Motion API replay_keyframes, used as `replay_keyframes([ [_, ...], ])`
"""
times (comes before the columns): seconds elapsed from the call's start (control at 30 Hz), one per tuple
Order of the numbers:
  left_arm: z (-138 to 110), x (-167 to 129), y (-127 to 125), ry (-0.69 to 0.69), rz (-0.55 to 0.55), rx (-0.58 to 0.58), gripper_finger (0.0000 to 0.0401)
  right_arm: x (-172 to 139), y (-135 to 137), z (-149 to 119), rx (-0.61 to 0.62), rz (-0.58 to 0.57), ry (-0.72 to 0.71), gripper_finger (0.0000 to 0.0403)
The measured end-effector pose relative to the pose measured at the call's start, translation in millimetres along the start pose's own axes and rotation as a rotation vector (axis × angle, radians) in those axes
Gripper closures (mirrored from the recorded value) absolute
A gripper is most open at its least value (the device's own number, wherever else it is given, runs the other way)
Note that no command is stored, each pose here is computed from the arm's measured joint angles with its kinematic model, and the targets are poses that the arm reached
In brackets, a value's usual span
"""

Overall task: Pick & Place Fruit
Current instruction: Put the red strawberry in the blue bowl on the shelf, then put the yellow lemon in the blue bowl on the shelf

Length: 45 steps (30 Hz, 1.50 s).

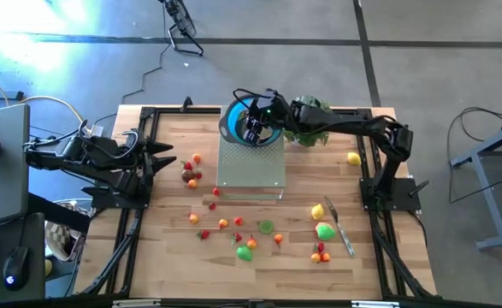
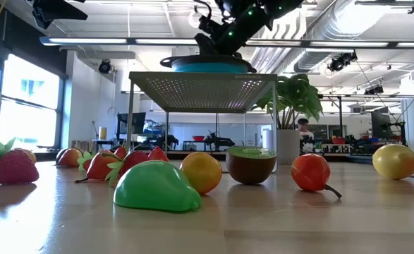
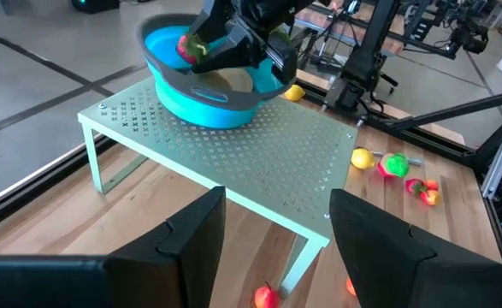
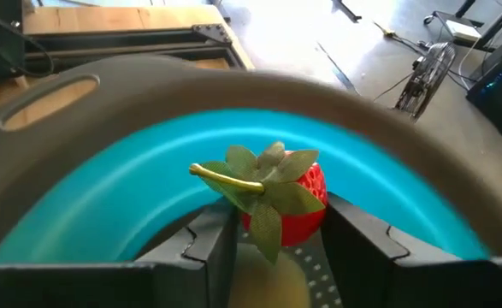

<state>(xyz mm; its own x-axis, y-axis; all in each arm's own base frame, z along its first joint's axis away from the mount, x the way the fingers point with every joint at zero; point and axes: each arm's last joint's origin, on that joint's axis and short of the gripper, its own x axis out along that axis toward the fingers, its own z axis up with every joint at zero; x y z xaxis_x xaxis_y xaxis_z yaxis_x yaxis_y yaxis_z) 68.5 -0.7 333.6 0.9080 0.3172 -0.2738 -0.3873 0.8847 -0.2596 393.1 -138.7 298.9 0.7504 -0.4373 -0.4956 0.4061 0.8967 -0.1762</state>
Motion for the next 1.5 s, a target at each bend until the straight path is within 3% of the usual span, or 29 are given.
replay_keyframes([
  [0.4,0,0,0,0.0,0.0,-0.001,0.0196,-7,12,-2,-0.035,0.004,0.048,0.0176],
  [0.8,0,0,0,-0.001,0.002,-0.005,0.0196,-47,9,18,0.003,0.035,-0.032,0.0183],
  [1.33,0,0,0,-0.002,0.003,-0.005,0.0196,-95,27,37,-0.005,0.085,-0.134,0.0183],
  [1.5,0,0,0,-0.002,0.003,-0.005,0.0196,-118,25,44,0.078,0.093,-0.181,0.0183],
])
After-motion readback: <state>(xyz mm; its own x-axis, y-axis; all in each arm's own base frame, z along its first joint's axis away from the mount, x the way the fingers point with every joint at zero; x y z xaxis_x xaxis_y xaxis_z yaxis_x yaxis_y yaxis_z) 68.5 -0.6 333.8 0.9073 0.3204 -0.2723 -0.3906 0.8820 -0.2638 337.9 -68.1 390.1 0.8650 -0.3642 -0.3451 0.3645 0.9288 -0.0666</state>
